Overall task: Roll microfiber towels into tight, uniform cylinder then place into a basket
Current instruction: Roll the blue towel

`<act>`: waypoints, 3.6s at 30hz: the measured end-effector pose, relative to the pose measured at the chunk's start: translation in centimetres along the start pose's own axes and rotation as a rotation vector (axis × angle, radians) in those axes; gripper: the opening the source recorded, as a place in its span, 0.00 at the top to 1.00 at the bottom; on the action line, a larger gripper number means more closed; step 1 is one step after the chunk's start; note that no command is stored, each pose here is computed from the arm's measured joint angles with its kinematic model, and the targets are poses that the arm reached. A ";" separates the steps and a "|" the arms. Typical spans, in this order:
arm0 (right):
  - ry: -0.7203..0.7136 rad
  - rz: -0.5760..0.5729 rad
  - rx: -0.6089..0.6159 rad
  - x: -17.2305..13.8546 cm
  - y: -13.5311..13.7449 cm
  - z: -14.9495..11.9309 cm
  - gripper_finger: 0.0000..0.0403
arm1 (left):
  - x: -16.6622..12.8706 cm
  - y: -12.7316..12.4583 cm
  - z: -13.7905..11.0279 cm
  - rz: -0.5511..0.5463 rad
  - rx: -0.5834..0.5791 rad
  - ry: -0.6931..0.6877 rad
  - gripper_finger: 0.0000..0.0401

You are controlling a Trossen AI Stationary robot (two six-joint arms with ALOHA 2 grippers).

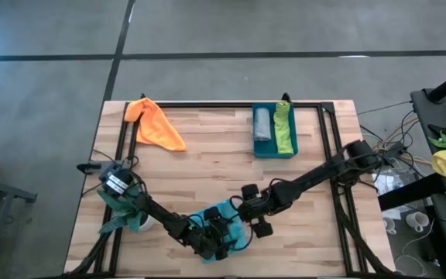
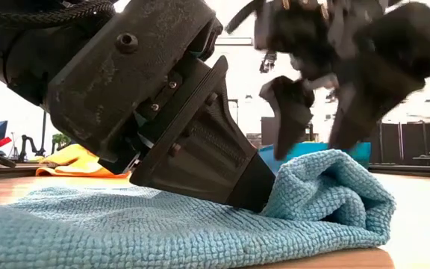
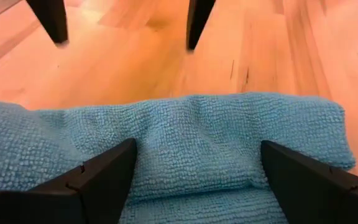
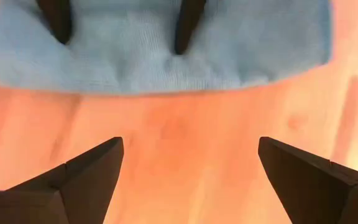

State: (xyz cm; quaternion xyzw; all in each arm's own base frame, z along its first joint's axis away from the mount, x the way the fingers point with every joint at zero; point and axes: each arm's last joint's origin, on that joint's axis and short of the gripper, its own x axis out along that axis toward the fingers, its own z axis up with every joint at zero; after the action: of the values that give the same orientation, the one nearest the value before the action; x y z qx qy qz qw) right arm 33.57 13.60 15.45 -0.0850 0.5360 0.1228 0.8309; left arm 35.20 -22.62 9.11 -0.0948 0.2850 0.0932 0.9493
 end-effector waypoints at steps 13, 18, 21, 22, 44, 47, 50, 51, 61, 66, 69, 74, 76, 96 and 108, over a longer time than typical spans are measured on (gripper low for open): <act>-0.074 0.047 0.022 3.8 0.0 -0.2 0.08 | -0.1 -0.2 0.4 -0.020 0.005 -0.009 0.17; -0.076 0.048 0.032 3.8 0.0 -0.2 0.08 | 0.0 -0.1 1.1 -0.068 -0.010 0.017 0.10; -0.076 0.049 0.041 3.9 0.0 -0.2 0.08 | 0.0 0.0 1.7 -0.115 -0.022 0.040 0.07; -0.076 0.050 0.044 3.9 0.0 -0.2 0.08 | -0.2 0.0 1.9 -0.116 -0.021 0.035 0.06; -0.106 0.077 0.051 3.9 0.1 0.1 0.08 | -9.3 0.3 6.4 -0.077 -0.024 0.104 0.06; -0.106 0.078 0.050 3.9 0.1 0.1 0.08 | -10.7 0.3 4.6 -0.036 -0.046 0.197 0.06; -0.108 0.079 0.054 3.9 0.1 0.2 0.08 | -10.7 0.1 2.2 -0.025 -0.045 0.270 0.06; -0.108 0.081 0.054 3.8 0.1 0.2 0.08 | -10.4 0.1 1.6 -0.033 -0.056 0.290 0.06; -0.131 0.099 0.052 3.3 0.3 1.5 0.08 | -8.9 1.2 -0.3 -0.017 -0.041 0.378 0.06; -0.136 0.096 0.060 2.9 0.3 2.2 0.08 | -9.0 1.2 -0.2 -0.033 -0.049 0.397 0.06; -0.152 0.093 0.061 2.6 0.3 2.6 0.08 | -9.1 1.1 -0.1 -0.054 -0.059 0.418 0.06; -0.169 0.094 0.097 2.5 0.3 3.1 0.08 | -9.6 1.1 0.3 -0.088 -0.076 0.445 0.06; -0.175 0.094 0.108 2.5 0.3 3.2 0.08 | -9.9 1.1 0.5 -0.101 -0.081 0.461 0.06; -0.283 0.103 0.107 2.4 0.4 4.5 0.08 | -9.3 2.1 1.5 -0.105 -0.081 0.468 0.06; -0.306 0.106 0.059 4.4 0.7 7.1 0.08 | -9.3 2.3 1.3 -0.114 -0.084 0.489 0.06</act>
State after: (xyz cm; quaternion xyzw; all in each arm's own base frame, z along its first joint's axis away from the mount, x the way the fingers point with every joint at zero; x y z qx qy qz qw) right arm 41.24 16.65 14.38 -0.0126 0.4102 0.1621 0.8974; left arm 27.76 -21.24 15.07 -0.1699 0.4964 0.0257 0.8509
